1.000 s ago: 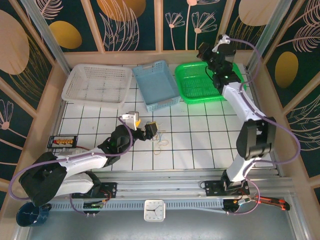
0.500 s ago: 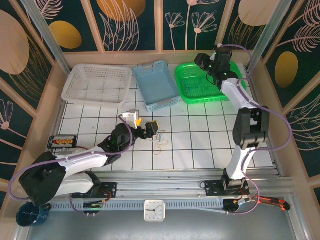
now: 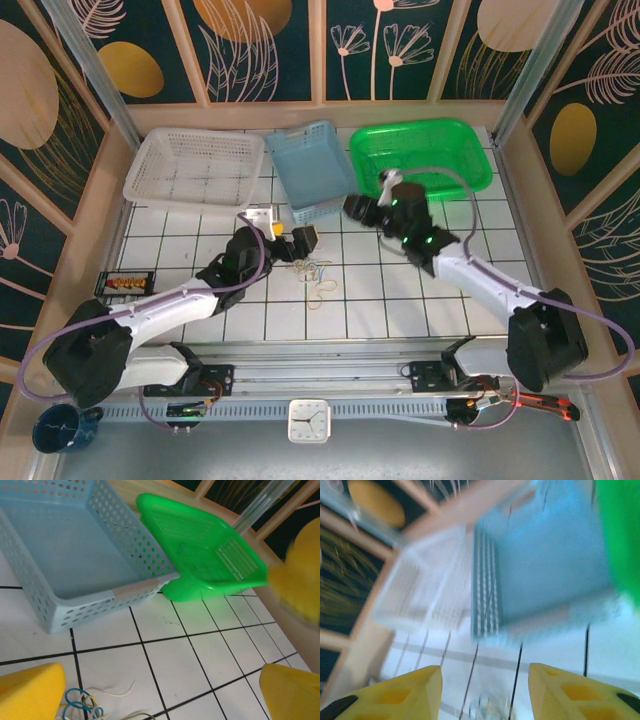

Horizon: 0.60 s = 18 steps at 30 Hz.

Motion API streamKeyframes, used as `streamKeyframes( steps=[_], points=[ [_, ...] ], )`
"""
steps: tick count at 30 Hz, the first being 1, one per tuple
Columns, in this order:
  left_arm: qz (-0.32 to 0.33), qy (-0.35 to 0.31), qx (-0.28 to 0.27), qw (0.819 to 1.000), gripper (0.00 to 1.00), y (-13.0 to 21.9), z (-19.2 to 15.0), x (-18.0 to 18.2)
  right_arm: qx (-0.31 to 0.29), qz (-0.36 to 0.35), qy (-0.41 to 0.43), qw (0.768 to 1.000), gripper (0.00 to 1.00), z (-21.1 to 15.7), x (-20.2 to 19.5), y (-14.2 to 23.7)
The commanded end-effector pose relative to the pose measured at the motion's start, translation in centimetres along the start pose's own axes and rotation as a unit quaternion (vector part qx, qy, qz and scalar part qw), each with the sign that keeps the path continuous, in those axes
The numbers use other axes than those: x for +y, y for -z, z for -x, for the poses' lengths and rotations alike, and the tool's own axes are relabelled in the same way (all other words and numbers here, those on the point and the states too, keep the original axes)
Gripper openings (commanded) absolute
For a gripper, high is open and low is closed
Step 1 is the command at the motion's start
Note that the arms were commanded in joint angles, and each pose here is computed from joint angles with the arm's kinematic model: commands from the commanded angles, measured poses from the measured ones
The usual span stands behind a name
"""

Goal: Untangle the cables

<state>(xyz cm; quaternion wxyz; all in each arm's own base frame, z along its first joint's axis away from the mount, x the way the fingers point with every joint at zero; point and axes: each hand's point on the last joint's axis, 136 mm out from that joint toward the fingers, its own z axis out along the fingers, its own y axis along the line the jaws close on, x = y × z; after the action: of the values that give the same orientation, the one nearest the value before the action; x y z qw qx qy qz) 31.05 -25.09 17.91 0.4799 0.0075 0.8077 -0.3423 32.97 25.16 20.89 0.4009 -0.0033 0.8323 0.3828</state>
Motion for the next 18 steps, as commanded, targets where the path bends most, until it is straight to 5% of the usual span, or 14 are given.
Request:
streamKeyframes(
  steps=[1,9,18],
  points=[
    [0.010,0.023,0.046,0.999,0.99,-0.5,-1.1,1.2,0.010,-0.019,0.007,1.000,0.49,-4.3,1.3,0.9],
    [0.015,0.024,0.063,0.998,0.99,-0.7,-2.1,2.0,0.125,-0.069,0.057,0.988,0.50,-17.5,2.3,2.1],
    [0.027,0.018,0.074,0.997,0.99,-0.8,-3.2,2.9,0.149,-0.060,0.032,0.986,0.50,-20.8,2.8,0.9]
  ],
)
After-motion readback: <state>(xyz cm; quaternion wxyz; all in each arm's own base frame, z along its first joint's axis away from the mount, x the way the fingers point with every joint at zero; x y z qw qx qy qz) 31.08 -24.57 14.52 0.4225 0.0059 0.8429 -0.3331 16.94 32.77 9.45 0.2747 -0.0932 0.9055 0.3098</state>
